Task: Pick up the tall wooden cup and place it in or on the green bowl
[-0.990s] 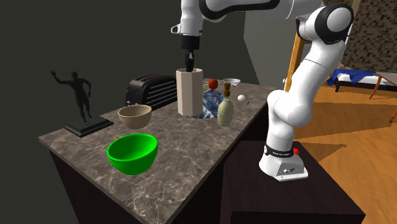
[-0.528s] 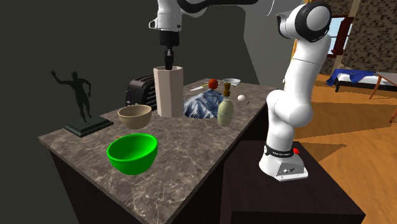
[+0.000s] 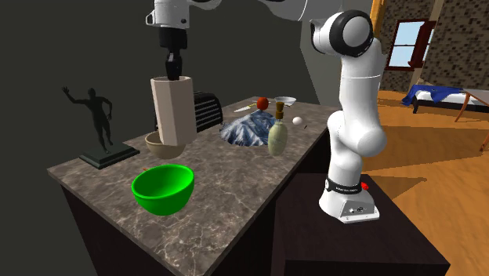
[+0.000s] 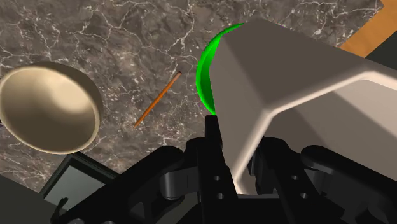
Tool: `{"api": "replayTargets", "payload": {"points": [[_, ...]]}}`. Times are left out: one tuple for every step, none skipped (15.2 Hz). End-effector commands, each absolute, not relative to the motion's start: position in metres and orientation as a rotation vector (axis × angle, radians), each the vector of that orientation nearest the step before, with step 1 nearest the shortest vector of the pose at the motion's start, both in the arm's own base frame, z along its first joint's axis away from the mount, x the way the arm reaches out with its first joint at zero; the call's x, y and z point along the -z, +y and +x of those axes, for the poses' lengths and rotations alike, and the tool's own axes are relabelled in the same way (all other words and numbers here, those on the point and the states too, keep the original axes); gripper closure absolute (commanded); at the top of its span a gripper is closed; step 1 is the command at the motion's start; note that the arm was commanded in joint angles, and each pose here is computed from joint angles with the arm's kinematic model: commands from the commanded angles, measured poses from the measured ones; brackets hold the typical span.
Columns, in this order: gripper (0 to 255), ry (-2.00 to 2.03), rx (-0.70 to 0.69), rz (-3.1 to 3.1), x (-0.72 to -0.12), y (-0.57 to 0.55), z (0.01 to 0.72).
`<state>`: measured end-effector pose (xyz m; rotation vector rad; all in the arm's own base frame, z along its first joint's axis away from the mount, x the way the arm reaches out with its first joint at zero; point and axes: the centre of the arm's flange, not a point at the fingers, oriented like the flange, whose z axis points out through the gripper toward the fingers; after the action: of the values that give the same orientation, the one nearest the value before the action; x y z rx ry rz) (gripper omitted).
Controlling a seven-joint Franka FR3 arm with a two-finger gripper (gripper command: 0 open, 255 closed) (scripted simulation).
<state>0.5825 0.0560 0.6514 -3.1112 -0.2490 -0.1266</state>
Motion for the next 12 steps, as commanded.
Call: {"api": "replayTargets", "payload": {"points": [[255, -0.248, 0.129, -3.111, -0.654, 0.068, 0.605], [255, -0.248, 0.129, -3.111, -0.656, 0.075, 0.616], [255, -0.248, 0.129, -3.111, -0.658, 0.083, 0.627], [255, -0.248, 0.129, -3.111, -0.661, 0.090, 0.637], [255, -0.248, 0.129, -3.111, -0.655, 0.090, 0.637], [255, -0.248, 0.129, -3.111, -0.650, 0.090, 0.637], [255, -0.248, 0.129, -3.111, -0.645, 0.090, 0.637], [255, -0.248, 0.129, -3.111, -0.639, 0.090, 0.637], [255, -0.248, 0.129, -3.111, -0.634, 0.090, 0.637], [255, -0.248, 0.129, -3.111, -0.629, 0.090, 0.637], [255, -0.248, 0.129, -3.111, -0.624, 0.090, 0.637], [255, -0.248, 0.129, -3.111, -0.618, 0.090, 0.637]]}}
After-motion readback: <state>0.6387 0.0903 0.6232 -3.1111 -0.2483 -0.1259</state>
